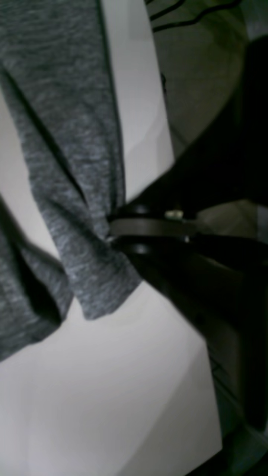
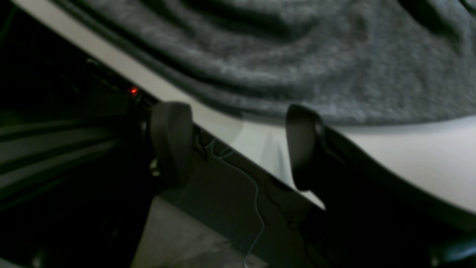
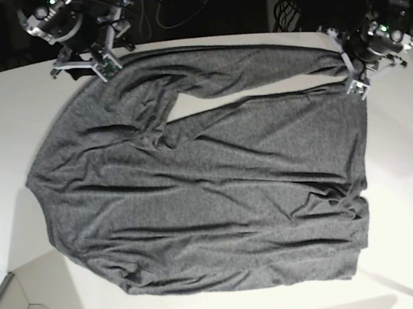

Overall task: Layout the t-shirt on the table in an organized manner, then fold the t-shirt properly
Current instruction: 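Open the right gripper and lift it off the shirt shoulder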

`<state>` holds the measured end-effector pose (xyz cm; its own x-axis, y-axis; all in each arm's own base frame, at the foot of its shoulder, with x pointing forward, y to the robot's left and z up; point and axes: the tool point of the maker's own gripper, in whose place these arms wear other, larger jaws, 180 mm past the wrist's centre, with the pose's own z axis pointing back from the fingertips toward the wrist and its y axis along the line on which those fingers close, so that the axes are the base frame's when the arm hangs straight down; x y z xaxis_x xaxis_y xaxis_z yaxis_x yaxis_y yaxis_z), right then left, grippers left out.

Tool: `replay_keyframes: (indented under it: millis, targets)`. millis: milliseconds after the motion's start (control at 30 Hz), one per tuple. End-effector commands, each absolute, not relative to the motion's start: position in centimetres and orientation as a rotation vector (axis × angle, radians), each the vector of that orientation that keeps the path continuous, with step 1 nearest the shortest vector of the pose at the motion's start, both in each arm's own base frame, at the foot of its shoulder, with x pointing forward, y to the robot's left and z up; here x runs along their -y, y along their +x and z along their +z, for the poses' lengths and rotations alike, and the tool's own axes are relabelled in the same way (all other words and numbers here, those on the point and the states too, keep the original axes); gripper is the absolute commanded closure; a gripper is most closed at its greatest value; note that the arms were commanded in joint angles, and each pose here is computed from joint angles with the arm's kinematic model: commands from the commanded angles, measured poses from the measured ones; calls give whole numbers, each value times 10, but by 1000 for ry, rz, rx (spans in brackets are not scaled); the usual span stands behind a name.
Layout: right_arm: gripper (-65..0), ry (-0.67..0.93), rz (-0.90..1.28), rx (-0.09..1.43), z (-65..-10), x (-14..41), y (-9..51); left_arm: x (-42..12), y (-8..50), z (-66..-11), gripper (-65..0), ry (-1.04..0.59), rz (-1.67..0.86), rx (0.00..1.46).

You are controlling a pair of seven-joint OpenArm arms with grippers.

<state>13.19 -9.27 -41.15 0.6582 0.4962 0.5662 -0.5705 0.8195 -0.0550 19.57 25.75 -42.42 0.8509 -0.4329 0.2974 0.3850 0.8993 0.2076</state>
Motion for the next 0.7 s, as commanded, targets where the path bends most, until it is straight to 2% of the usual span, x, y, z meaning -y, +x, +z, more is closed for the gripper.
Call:
replay_keyframes:
  millis: [0, 267, 667]
  targets:
    - [-405, 162, 624, 627, -405, 83, 132, -263, 207, -415, -1, 167, -438, 379]
    - [-400, 219, 639, 642, -402, 58, 130, -263, 206, -415, -1, 167, -438, 377]
    - [-400, 199, 634, 652, -408, 61, 145, -263, 204, -416, -1, 166, -438, 371]
